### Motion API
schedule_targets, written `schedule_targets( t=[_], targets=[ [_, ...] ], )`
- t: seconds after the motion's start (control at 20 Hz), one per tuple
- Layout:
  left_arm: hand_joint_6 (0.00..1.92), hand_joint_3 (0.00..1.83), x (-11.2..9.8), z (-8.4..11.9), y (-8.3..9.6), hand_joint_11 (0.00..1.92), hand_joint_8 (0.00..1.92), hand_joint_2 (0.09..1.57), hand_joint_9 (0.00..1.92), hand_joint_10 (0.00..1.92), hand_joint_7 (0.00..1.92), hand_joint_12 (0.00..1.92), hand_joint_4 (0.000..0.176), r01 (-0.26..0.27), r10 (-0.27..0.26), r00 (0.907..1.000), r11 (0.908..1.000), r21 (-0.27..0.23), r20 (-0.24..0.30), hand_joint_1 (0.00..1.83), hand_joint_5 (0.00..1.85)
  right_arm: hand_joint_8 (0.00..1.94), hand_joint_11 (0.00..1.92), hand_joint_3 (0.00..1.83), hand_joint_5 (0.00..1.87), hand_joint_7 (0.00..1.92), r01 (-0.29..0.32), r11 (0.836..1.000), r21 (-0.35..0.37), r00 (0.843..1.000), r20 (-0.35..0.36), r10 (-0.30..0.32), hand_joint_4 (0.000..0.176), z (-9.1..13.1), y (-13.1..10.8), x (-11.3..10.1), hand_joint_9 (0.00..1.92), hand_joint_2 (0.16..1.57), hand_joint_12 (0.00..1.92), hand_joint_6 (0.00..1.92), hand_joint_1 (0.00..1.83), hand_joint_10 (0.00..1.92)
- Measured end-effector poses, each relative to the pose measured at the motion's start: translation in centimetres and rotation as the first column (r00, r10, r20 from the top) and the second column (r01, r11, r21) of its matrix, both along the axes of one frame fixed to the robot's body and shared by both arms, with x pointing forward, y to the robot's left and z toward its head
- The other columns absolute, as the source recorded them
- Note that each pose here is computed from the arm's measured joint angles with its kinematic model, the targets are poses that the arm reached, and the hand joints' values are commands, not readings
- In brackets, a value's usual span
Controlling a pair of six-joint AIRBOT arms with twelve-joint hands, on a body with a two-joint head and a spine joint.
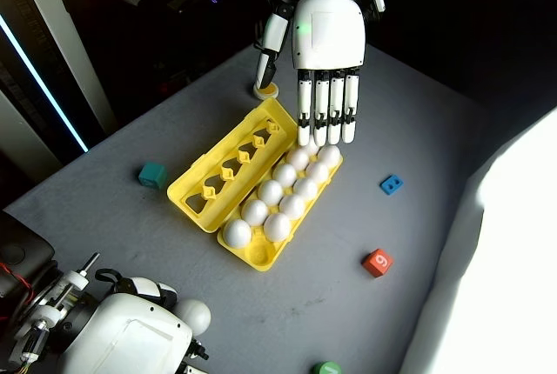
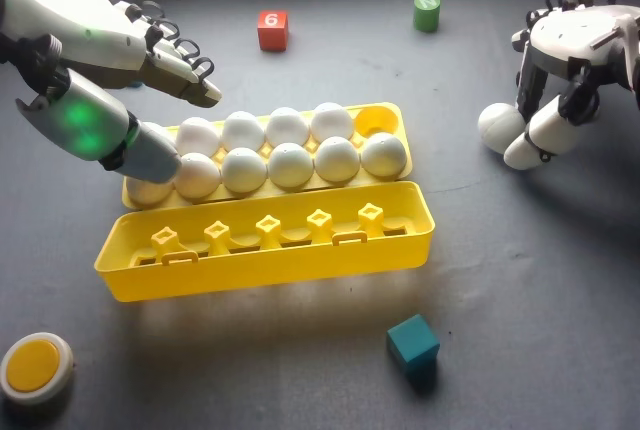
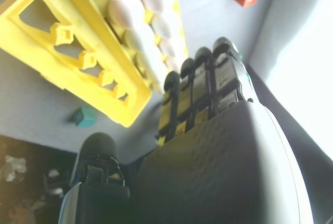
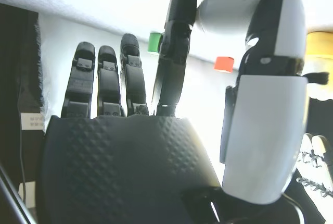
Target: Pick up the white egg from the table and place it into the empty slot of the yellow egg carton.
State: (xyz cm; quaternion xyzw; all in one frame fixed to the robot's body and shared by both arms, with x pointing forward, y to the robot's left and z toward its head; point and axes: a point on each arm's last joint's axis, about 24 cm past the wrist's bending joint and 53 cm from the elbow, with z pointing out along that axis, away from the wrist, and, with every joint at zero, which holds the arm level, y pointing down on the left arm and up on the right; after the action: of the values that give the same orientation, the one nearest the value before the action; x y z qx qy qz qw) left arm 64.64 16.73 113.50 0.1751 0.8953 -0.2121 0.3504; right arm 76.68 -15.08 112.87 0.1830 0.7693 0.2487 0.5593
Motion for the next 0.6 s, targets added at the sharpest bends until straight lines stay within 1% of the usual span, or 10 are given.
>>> schedule_targets(
  t=[0.05,0.2,0.25,0.3,0.5,0.55,0.6],
  targets=[
    [0.01,0.00,0.00,-0.01,0.01,0.05,0.01,1.29,0.11,0.02,0.13,0.05,0.000,0.000,0.000,1.0000,1.0000,0.000,0.000,0.00,0.13,0.00,0.00,0.00,1.46,0.24,-0.001,1.000,0.002,1.000,0.002,0.001,0.000,0.13,0.05,0.03,0.00,0.95,0.00,0.14,1.17,0.00],
    [0.00,0.00,0.00,-0.01,0.01,0.03,0.01,1.29,0.10,0.01,0.12,0.05,0.000,0.000,0.000,1.0000,1.0000,0.001,0.000,0.00,0.12,0.01,0.00,0.00,1.46,0.26,0.000,1.000,0.004,1.000,0.005,0.000,0.000,0.34,0.08,0.09,0.00,0.95,0.00,0.14,1.17,0.00],
    [0.00,0.00,0.00,0.00,0.00,0.01,0.00,1.28,0.12,0.01,0.14,0.15,0.000,0.000,0.000,1.0000,1.0000,0.000,0.000,0.00,0.13,0.01,0.00,0.00,1.46,0.27,0.000,1.000,0.004,1.000,0.005,0.000,0.000,0.34,0.08,0.09,0.00,0.96,0.00,0.14,1.17,0.00],
    [0.00,0.00,0.00,0.00,0.00,0.00,0.00,1.29,0.13,0.01,0.15,0.22,0.000,0.000,0.000,1.0000,1.0000,0.000,0.000,0.00,0.14,0.01,0.00,0.00,1.45,0.28,-0.001,1.000,0.005,1.000,0.005,0.001,0.000,0.33,0.10,0.08,0.02,0.96,0.00,0.15,1.18,0.01],
    [0.00,0.00,0.00,-0.01,0.01,0.00,0.00,1.29,0.14,0.00,0.16,0.26,0.000,0.000,0.000,1.0000,1.0000,0.000,0.000,0.00,0.16,0.00,0.00,0.00,1.45,0.28,0.000,1.000,0.004,1.000,0.005,0.000,0.000,0.34,0.08,0.09,0.02,0.96,0.00,0.16,1.17,0.00],
    [0.00,0.00,0.00,-0.01,0.01,0.00,0.00,1.29,0.14,0.01,0.16,0.26,0.000,0.000,0.000,1.0000,1.0000,0.000,0.000,0.00,0.16,0.00,0.00,0.00,1.44,0.28,0.000,1.000,0.004,1.000,0.005,0.000,0.072,0.34,0.08,0.09,0.03,0.96,0.00,0.17,1.15,0.01],
    [0.00,0.00,0.00,-0.01,0.01,0.00,0.00,1.29,0.14,0.00,0.15,0.26,0.000,0.000,0.000,1.0000,1.0000,0.000,0.000,0.00,0.16,0.00,0.00,0.00,1.44,0.28,0.000,1.000,0.004,1.000,0.005,0.000,0.054,0.34,0.08,0.09,0.02,0.96,0.00,0.18,1.16,0.00]
  ],
)
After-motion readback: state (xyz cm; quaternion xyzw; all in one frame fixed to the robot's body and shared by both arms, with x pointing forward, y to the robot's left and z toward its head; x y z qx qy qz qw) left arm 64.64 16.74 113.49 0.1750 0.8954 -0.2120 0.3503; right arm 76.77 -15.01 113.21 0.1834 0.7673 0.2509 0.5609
